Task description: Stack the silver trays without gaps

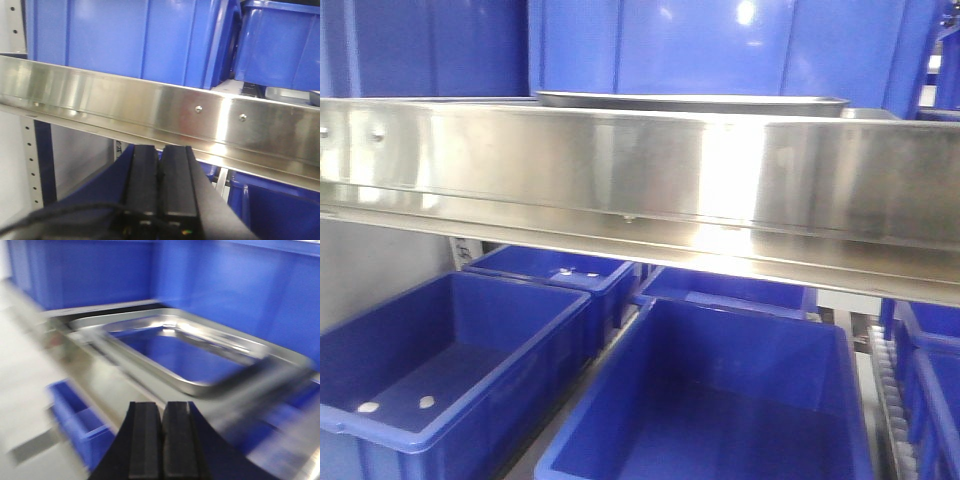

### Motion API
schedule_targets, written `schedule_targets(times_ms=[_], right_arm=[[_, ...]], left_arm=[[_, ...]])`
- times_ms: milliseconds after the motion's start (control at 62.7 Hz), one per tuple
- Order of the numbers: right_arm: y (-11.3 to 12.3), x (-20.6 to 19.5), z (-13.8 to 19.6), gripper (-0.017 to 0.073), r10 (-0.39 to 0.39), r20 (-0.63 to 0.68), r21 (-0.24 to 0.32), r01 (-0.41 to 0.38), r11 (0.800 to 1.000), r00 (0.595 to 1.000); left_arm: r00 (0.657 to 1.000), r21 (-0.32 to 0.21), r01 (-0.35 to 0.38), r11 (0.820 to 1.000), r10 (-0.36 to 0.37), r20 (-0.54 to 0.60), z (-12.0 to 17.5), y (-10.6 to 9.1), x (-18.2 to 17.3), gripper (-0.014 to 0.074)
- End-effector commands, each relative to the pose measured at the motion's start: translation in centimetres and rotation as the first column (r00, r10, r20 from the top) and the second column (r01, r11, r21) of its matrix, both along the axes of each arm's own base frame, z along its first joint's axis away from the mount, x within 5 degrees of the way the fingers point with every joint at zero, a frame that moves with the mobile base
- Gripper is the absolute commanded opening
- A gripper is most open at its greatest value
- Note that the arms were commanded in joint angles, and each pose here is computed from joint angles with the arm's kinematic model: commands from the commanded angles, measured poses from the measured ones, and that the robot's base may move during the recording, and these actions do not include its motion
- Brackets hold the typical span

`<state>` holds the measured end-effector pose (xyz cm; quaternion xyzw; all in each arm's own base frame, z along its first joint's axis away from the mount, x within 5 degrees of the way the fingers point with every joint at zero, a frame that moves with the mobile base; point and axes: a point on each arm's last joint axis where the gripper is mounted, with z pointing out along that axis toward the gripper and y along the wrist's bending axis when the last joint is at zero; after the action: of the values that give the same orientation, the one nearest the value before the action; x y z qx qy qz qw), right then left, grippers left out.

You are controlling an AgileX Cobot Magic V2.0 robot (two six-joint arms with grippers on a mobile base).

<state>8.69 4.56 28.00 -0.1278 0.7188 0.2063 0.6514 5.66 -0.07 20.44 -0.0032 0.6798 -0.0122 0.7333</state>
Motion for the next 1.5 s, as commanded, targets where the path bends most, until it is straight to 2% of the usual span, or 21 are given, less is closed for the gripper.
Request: schedule_targets(times_ms=[0,96,223,415,510,638,702,782,941,1117,1276,1483], right_arm=[[-1.0,-0.7,0.9,0.0051,-0.066,0.119,0.083,0.057,0.995,0.991],[-2.1,-1.8,-0.2,0.0051,-0.147,0.158,0.105,0.132,0.986,0.976],[-2.8,-2.6,-1.5,0.0051,-0.206,0.188,0.120,0.185,0.975,0.960],[-3.2,-2.7,-3.2,0.0051,-0.269,0.189,0.076,0.259,0.963,0.944],[-3.6,-2.8,-3.8,0.0051,-0.326,0.196,0.070,0.319,0.945,0.925],[-4.1,-3.0,-5.3,0.0051,-0.392,0.185,0.091,0.381,0.920,0.901],[-4.2,-3.1,-6.0,0.0051,-0.406,0.186,0.092,0.396,0.914,0.895],[-4.1,-3.1,-7.0,0.0051,-0.400,0.185,0.092,0.389,0.917,0.898],[-4.2,-3.2,-7.1,0.0051,-0.408,0.195,0.059,0.405,0.913,0.892],[-4.5,-3.2,-7.1,0.0051,-0.460,0.174,0.100,0.449,0.888,0.871],[-4.8,-3.2,-7.1,0.0051,-0.504,0.184,0.091,0.496,0.863,0.844],[-4.8,-3.2,-7.1,0.0051,-0.507,0.184,0.090,0.500,0.862,0.842]], left_arm=[[0.995,0.001,-0.005,1.000,0.005,0.096,0.9,0.0,-0.2,-0.0048],[0.995,0.001,-0.005,1.000,0.005,0.096,0.9,0.0,-0.2,-0.0048],[0.995,0.001,-0.005,1.000,0.005,0.096,0.9,0.0,-0.2,-0.0048],[0.995,0.001,-0.005,1.000,0.005,0.096,0.9,0.0,-0.2,-0.0048],[0.995,0.001,-0.005,1.000,0.005,0.096,0.9,0.0,-0.2,-0.0048],[0.995,0.001,-0.005,1.000,0.005,0.096,0.9,0.0,-0.2,-0.0048],[0.995,0.001,-0.005,1.000,0.005,0.096,0.9,0.0,-0.2,-0.0048],[0.995,0.001,-0.005,1.000,0.005,0.096,0.9,0.0,-0.2,-0.0048],[0.995,0.001,-0.005,1.000,0.005,0.096,0.9,0.0,-0.2,-0.0048],[0.995,0.001,-0.005,1.000,0.005,0.096,0.9,0.0,-0.2,-0.0048],[0.995,0.001,-0.005,1.000,0.005,0.096,0.9,0.0,-0.2,-0.0048],[0.995,0.001,-0.005,1.000,0.005,0.096,0.9,0.0,-0.2,-0.0048]])
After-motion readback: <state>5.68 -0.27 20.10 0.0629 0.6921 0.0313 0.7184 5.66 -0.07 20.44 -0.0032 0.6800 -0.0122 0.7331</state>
